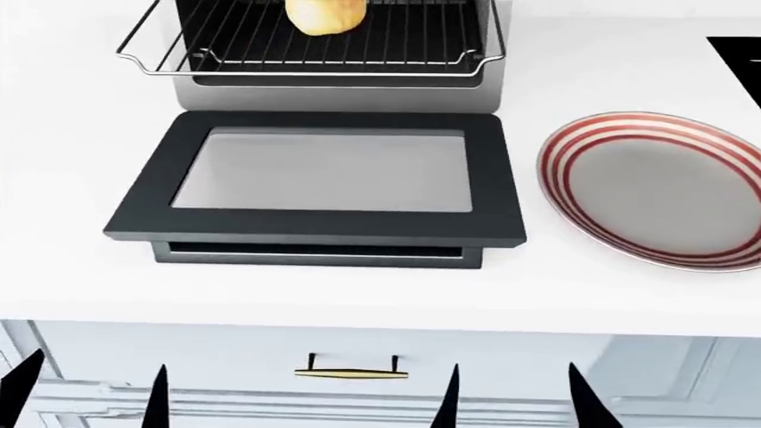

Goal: Pick the bread from the top rack and place it on the plate on the counter.

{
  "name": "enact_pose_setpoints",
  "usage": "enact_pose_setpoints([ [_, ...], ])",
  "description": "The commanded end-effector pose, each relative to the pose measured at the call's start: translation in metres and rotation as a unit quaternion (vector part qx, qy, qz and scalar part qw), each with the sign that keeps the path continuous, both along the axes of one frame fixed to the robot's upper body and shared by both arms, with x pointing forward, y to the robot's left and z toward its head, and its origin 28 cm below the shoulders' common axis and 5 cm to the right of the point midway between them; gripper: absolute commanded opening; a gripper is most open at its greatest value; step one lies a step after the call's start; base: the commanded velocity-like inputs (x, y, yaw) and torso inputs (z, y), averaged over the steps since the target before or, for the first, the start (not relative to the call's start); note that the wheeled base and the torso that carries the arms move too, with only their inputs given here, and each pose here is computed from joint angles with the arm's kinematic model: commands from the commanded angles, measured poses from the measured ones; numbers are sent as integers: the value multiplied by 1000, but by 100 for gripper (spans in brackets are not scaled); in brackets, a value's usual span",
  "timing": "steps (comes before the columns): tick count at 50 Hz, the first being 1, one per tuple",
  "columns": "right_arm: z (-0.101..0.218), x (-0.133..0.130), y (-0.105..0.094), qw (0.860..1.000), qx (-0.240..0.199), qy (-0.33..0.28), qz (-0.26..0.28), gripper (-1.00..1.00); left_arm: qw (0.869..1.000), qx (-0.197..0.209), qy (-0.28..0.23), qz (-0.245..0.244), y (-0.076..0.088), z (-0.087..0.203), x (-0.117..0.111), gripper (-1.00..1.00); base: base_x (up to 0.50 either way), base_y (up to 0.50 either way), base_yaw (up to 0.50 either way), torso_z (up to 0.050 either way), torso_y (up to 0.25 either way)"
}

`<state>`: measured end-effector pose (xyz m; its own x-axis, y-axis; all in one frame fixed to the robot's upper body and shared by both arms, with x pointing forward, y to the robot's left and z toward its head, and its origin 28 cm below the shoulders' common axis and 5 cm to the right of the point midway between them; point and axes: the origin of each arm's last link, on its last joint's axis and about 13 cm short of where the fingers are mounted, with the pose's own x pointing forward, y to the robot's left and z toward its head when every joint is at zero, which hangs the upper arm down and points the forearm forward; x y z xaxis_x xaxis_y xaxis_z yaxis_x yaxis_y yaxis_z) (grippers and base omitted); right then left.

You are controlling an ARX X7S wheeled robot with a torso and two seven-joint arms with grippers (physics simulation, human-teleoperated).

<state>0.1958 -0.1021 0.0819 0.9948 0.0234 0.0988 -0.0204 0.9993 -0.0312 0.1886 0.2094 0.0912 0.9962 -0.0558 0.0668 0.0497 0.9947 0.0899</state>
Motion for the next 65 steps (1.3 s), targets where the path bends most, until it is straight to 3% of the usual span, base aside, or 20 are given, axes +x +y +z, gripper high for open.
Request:
enact_pose_setpoints([
  [1, 17, 4, -5, 1000, -10, -7, 1, 100, 1000, 13, -19, 4, 5, 22, 7, 100, 0, 0, 0, 46, 84],
  [12, 64, 8, -15, 999, -42, -17, -4, 100, 999, 37, -36, -3, 14, 70, 14, 100, 0, 0, 0, 46, 85],
  [13, 69, 9, -16, 999, -44, -21, -4, 100, 999, 18, -38, -18, 14, 75, 15, 100, 0, 0, 0, 47, 84],
  [14, 72, 9, -16, 999, -49, -23, -4, 100, 998, 42, -42, -8, 15, 78, 15, 100, 0, 0, 0, 46, 84],
  [21, 100, 11, -29, 996, -62, -52, -21, 100, 997, 51, -62, -14, 16, 107, 18, 100, 0, 0, 0, 46, 85],
  [40, 180, 15, -35, 984, -137, -112, -18, 100, 989, 87, -116, -12, 24, 188, 28, 100, 0, 0, 0, 47, 86],
  [54, 225, 11, -42, 974, -163, -151, -35, 100, 982, 118, -147, -8, 27, 241, 27, 100, 0, 0, 0, 47, 85],
  [65, 244, 7, -36, 967, -186, -173, -31, 100, 980, 126, -156, -6, 22, 255, 17, 100, 148, -124, 0, 47, 85],
])
